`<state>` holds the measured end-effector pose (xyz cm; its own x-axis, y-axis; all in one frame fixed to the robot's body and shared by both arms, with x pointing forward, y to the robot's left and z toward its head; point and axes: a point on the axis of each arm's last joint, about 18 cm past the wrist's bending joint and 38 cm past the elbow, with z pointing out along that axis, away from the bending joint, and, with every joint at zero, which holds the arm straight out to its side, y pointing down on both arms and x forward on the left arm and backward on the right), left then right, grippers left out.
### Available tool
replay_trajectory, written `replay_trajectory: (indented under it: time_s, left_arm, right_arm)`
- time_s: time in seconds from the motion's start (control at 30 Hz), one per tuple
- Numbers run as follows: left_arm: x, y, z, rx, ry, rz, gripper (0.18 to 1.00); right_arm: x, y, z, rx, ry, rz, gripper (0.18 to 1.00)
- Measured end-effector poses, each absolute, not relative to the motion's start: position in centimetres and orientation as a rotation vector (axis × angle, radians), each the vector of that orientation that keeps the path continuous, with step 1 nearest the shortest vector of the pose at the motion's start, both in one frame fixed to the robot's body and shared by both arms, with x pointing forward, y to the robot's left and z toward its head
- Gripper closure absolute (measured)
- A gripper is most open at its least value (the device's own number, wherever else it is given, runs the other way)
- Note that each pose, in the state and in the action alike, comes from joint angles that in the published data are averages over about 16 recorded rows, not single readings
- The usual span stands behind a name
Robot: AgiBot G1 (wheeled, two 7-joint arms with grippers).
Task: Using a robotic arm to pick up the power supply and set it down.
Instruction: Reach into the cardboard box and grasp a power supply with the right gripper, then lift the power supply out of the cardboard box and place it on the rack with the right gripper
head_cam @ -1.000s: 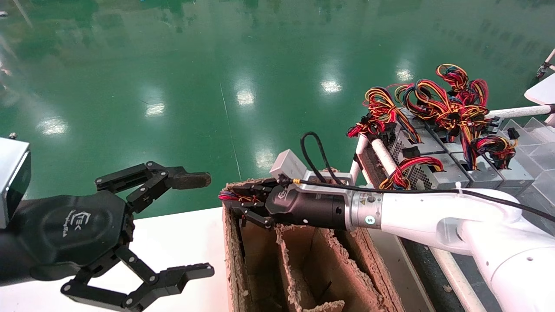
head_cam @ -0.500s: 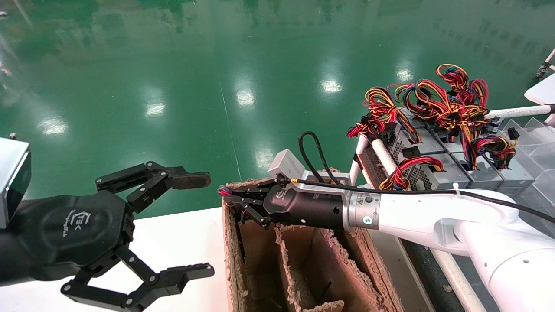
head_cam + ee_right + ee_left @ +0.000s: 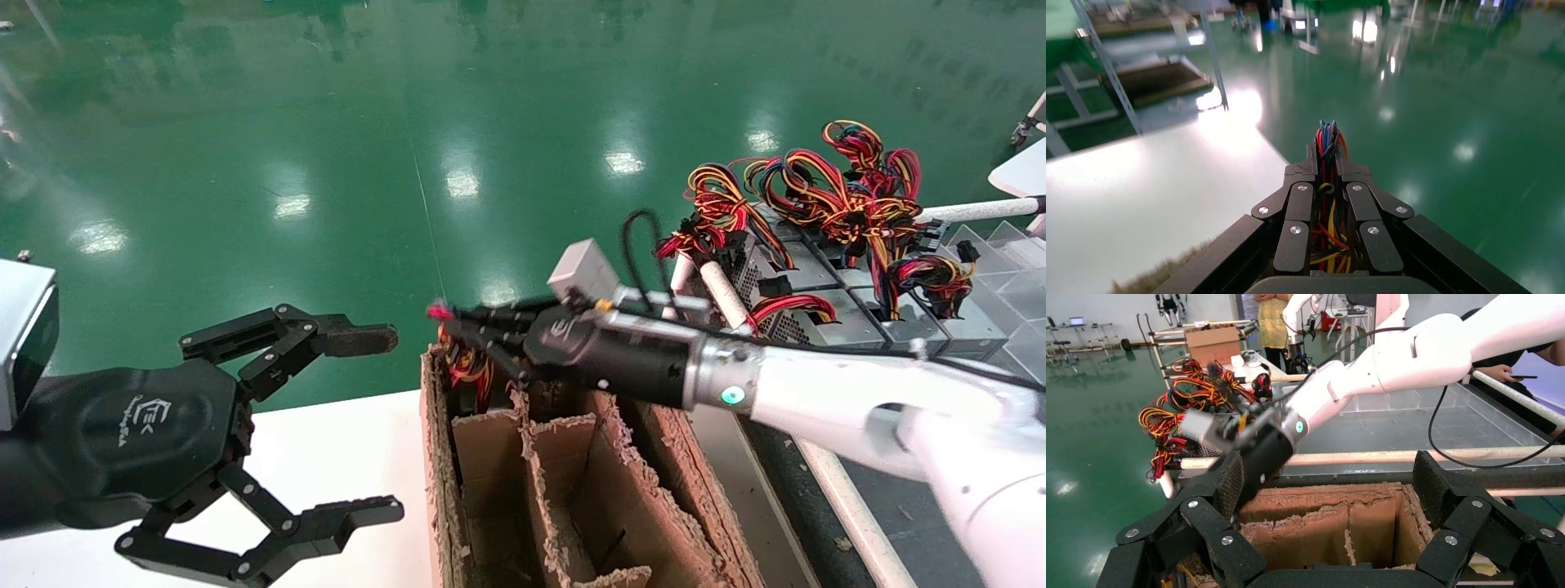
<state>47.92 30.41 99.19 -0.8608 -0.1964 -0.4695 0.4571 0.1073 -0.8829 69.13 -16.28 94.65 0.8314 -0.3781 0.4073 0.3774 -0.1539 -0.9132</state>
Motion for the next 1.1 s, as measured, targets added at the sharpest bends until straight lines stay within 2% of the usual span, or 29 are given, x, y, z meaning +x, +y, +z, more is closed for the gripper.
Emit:
replay_trajectory:
  time_s: [0.53, 0.87, 1.1]
  left_arm:
    - [47.9, 30.4, 99.2, 0.253, 1.914, -1.804, 0.184]
    - [47.9, 30.4, 99.2, 0.253, 1.914, -1.804, 0.184]
    - [47.9, 30.4, 99.2, 0.253, 1.914, -1.804, 0.184]
  right_arm:
    - [65.8, -24.3, 104.5, -1.409, -0.096, -0.789, 0.945]
    - [60.5, -30.8, 110.4, -1.336, -0.169, -0.871, 0.945]
    - [56.0, -35.2, 112.9, -1.336, -0.174, -0.923, 0.945]
